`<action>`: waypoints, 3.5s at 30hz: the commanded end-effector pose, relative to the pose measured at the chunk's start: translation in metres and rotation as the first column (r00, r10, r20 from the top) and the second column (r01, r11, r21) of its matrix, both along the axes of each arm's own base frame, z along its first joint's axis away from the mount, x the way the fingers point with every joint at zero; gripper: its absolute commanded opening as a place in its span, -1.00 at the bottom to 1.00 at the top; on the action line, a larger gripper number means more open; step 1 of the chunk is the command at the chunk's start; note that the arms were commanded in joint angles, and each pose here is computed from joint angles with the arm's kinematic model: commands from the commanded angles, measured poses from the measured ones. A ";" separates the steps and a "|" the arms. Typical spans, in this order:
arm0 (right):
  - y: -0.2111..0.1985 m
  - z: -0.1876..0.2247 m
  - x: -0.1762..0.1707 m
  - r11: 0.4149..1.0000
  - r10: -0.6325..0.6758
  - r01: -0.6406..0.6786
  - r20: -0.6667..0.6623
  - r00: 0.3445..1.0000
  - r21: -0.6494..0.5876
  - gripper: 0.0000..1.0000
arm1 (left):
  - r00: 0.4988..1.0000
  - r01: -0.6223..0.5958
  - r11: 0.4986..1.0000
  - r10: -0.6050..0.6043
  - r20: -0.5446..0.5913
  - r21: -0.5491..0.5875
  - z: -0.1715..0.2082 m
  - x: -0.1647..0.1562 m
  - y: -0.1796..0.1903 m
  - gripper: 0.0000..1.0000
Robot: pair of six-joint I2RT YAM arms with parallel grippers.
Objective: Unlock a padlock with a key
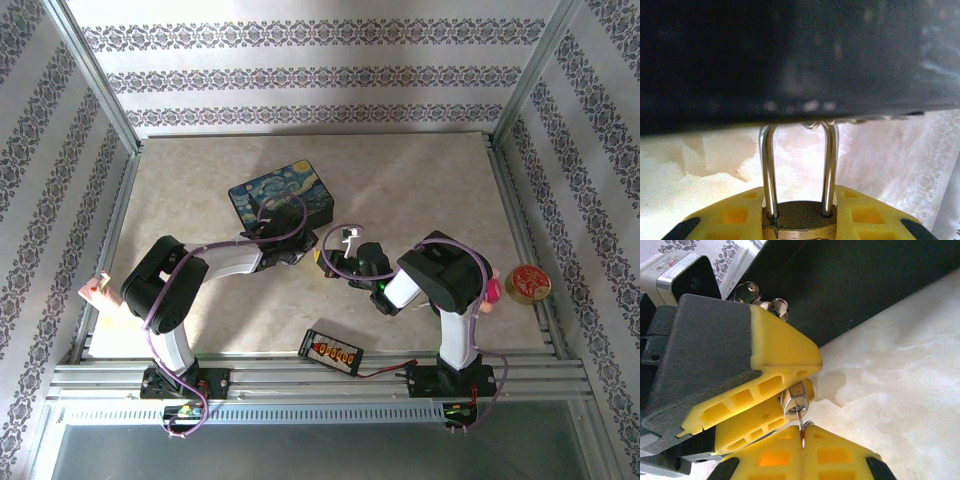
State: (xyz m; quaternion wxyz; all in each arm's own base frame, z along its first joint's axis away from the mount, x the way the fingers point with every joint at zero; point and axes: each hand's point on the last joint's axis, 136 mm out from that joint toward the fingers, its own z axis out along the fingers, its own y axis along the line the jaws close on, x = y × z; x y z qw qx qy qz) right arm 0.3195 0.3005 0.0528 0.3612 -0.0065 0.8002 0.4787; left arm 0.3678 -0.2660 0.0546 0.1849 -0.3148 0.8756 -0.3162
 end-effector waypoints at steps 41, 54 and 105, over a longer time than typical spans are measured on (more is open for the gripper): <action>-0.026 0.014 -0.051 0.913 -0.064 0.092 0.084 0.994 -0.398 -0.42 | 0.982 0.182 0.981 -0.186 -0.045 -0.071 -0.003 -0.032 -0.013 -1.00; -0.023 0.032 -0.053 0.927 -0.095 0.104 0.044 0.995 -0.361 -0.47 | 0.977 0.205 0.973 -0.209 -0.032 -0.109 -0.003 -0.031 -0.022 -1.00; -0.003 0.022 -0.004 0.993 -0.038 0.047 -0.088 0.995 0.108 -0.44 | 0.975 0.217 0.947 -0.224 -0.001 -0.236 0.006 -0.028 -0.040 -1.00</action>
